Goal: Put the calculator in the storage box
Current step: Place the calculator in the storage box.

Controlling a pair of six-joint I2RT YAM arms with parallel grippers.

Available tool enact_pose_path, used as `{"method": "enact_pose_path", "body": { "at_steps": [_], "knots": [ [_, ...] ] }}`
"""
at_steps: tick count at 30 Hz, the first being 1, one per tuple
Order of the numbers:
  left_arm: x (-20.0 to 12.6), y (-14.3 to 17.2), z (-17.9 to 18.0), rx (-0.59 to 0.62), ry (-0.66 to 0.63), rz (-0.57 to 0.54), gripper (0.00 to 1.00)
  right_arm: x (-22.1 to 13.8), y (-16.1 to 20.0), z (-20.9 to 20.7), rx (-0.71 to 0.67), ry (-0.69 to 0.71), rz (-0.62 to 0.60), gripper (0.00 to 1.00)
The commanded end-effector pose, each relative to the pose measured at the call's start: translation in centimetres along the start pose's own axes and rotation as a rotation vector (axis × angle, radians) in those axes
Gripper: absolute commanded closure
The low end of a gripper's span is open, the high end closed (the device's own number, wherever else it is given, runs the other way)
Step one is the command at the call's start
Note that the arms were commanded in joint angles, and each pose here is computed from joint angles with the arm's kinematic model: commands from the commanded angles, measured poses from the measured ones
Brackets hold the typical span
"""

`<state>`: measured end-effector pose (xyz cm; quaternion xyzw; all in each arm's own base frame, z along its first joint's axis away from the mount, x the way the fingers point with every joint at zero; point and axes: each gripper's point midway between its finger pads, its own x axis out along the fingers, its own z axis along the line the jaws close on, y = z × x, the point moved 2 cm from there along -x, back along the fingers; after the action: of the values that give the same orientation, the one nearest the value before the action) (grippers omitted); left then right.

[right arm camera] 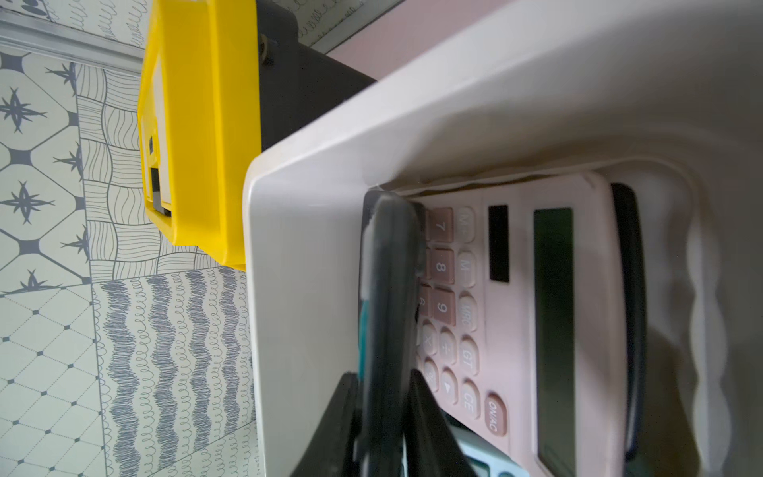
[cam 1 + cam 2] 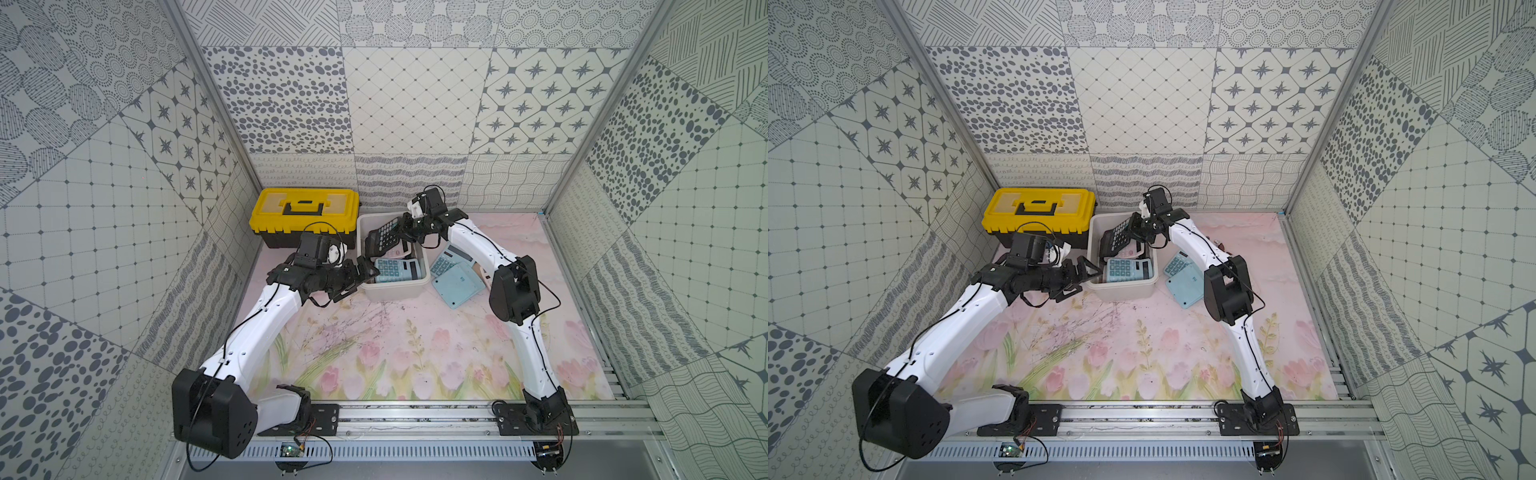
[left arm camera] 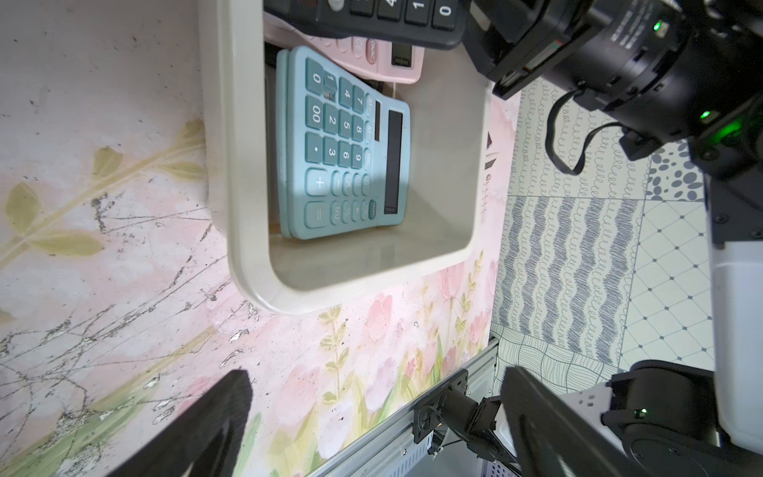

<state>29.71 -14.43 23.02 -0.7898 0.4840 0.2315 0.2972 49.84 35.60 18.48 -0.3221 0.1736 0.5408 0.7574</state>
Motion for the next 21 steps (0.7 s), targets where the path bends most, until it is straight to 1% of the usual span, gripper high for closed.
{"method": "enact_pose_path", "body": {
  "at_steps": [1, 4, 9, 16, 21],
  "knots": [
    [-1.1, 0.7, 0.0, 0.004, -0.016, -0.003, 0.00, -1.7, -1.6, 1.9, -0.060, -0.027, -0.057, 0.67],
    [-1.5, 0.9, -0.4, 0.004, -0.001, -0.005, 0.00, -2.6, -2.2, 2.0, -0.065, -0.024, -0.077, 0.63],
    [-1.8, 1.2, -1.0, -0.004, 0.027, -0.001, 0.00, -4.2, -3.3, 1.9, -0.059, -0.026, -0.101, 0.61],
    [-2.3, 1.8, -1.6, -0.018, 0.065, -0.011, 0.00, -7.6, -5.6, 1.5, -0.050, -0.039, -0.152, 0.58],
    [-2.4, 2.6, -2.7, 0.012, 0.078, -0.012, 0.00, -10.3, -6.1, 1.6, -0.066, -0.046, -0.176, 0.56]
  ]
}}
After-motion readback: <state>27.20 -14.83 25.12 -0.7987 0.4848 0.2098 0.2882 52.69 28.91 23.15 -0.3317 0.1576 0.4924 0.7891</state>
